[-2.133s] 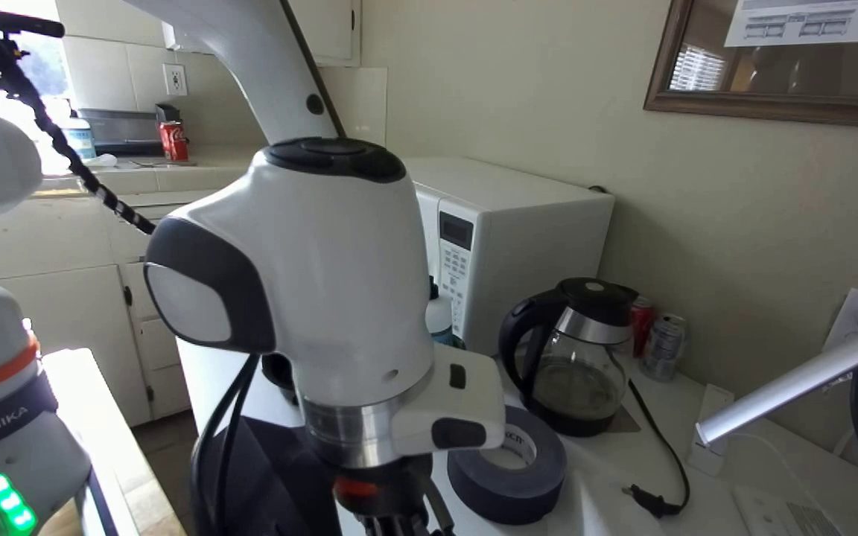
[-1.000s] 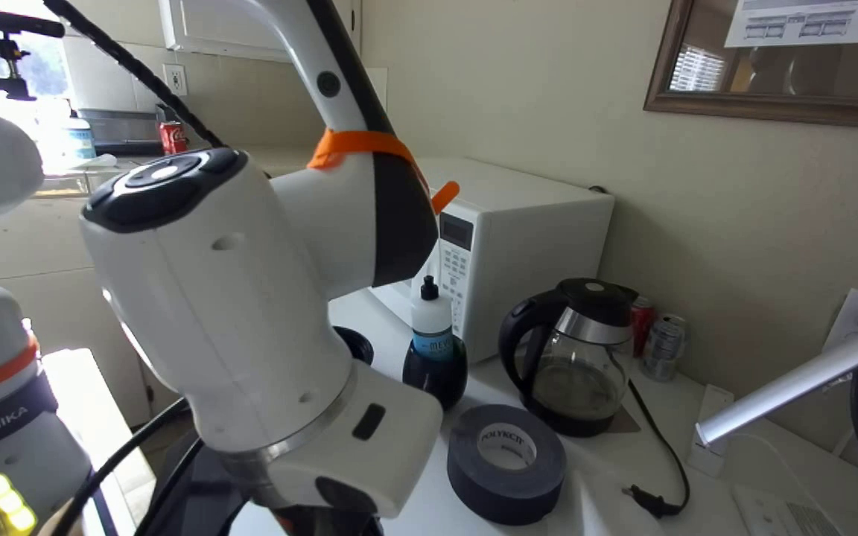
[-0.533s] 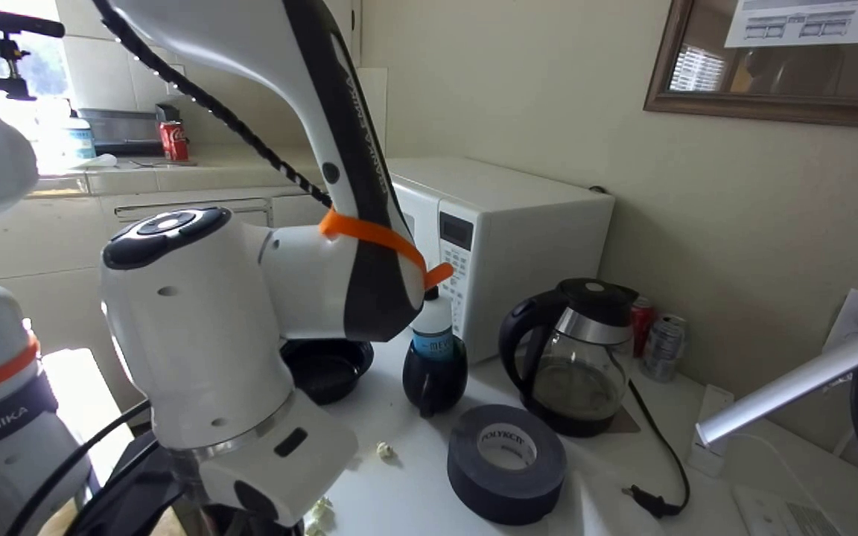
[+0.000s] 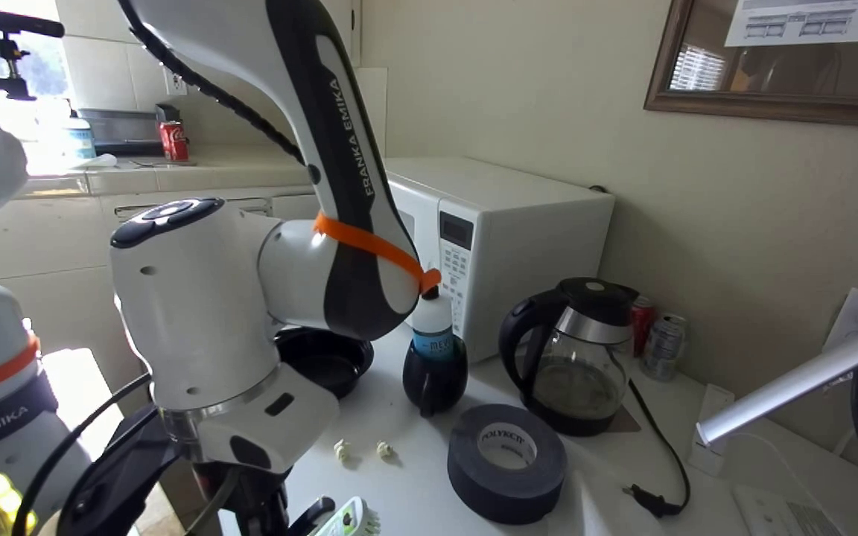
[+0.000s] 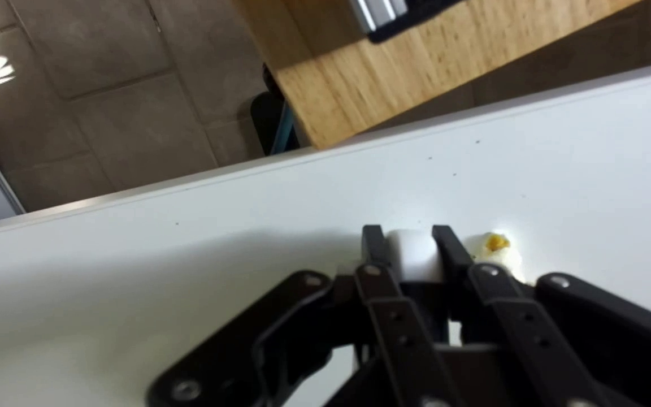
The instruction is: Use the white brush to sweep the white particles to the left
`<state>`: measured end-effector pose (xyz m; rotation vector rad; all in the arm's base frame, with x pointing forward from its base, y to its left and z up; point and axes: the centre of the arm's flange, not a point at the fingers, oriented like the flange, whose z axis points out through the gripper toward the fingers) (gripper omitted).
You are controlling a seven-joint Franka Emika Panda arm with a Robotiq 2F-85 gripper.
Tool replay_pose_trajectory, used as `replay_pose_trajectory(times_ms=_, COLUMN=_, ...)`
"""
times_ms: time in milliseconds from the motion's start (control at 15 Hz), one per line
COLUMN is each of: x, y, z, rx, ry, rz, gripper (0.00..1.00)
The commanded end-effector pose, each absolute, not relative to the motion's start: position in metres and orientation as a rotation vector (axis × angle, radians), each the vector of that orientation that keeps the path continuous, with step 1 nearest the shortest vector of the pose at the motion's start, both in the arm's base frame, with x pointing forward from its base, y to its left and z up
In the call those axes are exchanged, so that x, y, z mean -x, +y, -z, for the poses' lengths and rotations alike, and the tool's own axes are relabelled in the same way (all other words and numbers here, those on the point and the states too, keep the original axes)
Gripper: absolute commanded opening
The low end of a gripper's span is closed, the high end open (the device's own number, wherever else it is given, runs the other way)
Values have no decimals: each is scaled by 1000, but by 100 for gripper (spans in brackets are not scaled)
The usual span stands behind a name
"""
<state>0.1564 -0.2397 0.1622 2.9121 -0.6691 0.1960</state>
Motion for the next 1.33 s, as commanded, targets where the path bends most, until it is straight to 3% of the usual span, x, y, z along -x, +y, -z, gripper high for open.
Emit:
replay_pose_trajectory(times_ms=0, x=-154, y=-218, z=-157, rx=-2913, ry=-626, rz=-230, gripper=6)
replay_pose_trajectory(times_ms=867, x=-123, y=-289, z=-168, rx=-3019, ry=-613, rz=-188, gripper=6)
replay_pose_trajectory(times_ms=1267, x=-156, y=-279, z=-164, rx=-3048, ry=-504, rz=-195, gripper=6)
